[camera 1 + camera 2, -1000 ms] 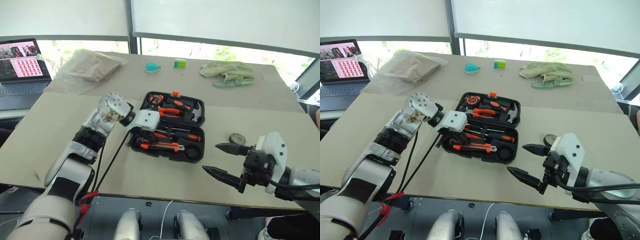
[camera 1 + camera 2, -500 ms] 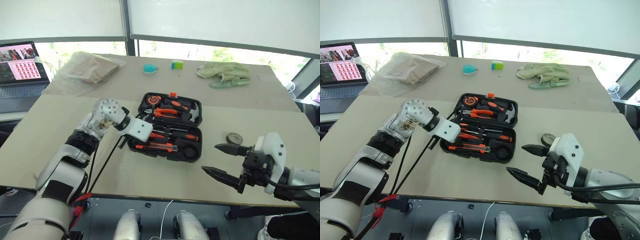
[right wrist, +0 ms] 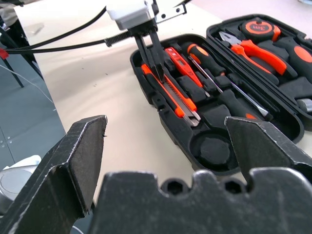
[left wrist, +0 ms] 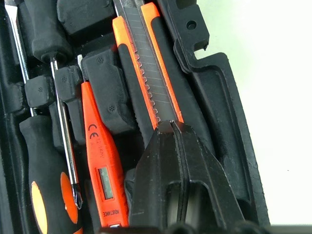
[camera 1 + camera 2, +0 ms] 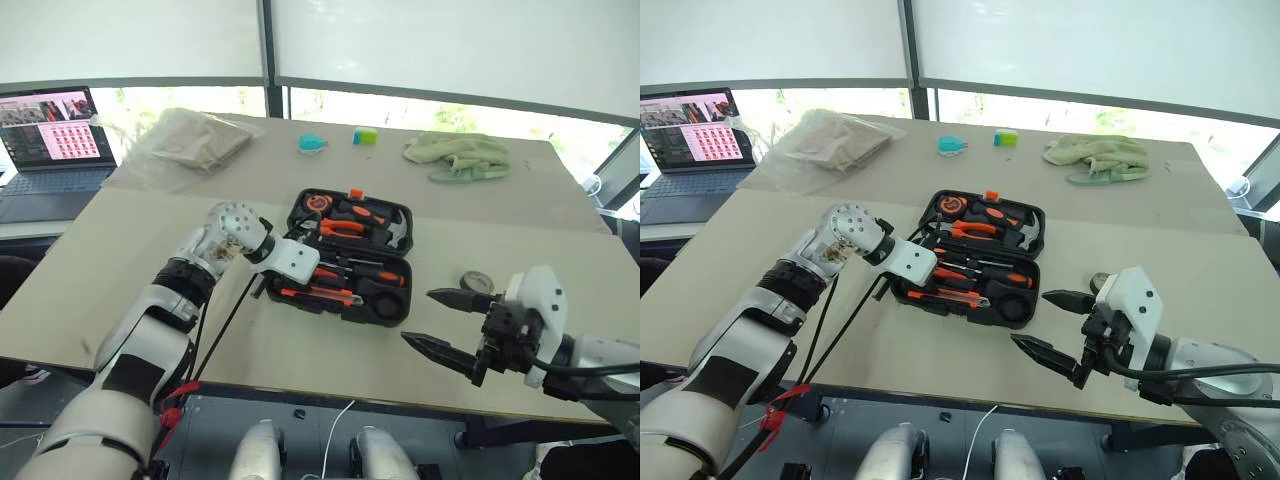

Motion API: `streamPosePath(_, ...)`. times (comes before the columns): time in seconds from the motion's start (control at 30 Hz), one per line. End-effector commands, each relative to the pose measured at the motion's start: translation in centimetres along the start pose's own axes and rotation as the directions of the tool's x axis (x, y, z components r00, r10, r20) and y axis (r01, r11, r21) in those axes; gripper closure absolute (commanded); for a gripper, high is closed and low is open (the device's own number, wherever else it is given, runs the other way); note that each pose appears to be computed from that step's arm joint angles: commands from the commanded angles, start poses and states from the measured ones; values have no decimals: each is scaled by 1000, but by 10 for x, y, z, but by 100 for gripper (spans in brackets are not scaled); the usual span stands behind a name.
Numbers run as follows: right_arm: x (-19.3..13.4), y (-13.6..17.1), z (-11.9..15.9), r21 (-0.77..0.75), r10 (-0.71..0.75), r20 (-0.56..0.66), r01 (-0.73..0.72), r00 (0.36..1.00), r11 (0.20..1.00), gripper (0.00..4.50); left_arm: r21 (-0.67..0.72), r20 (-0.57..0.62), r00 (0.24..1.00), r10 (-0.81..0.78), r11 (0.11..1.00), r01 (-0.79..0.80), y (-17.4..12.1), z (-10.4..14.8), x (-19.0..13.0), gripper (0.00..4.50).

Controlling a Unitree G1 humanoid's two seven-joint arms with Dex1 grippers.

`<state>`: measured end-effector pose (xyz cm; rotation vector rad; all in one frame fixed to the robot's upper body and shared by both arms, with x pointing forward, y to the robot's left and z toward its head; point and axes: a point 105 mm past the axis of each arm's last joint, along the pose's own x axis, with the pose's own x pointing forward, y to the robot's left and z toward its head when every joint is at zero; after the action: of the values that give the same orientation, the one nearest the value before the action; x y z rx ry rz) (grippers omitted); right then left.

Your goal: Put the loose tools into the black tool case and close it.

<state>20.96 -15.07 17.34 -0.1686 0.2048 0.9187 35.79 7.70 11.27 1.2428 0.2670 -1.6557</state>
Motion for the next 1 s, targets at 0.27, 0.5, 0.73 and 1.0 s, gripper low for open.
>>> streamPosePath(0.27, -24, -13, 0, -22, -120, -4, 120, 993, 993, 0, -332, 358, 913, 195, 941, -71, 5, 28, -75, 260)
streamPosePath(0.5, -99, -39, -13, -25, -314, -139, 313, 939, 949, 0, -513, 542, 724, 427, 850, -118, 1, 61, -153, 7)
streamPosePath(0.73, -119, -72, -23, -16, -328, -244, 335, 913, 942, 0, -488, 549, 745, 379, 869, -82, -14, 76, -151, 7)
streamPosePath(1.0, -63, -130, -40, -56, -279, -344, 277, 897, 959, 0, -406, 526, 789, 316, 909, -93, -19, 80, -131, 7)
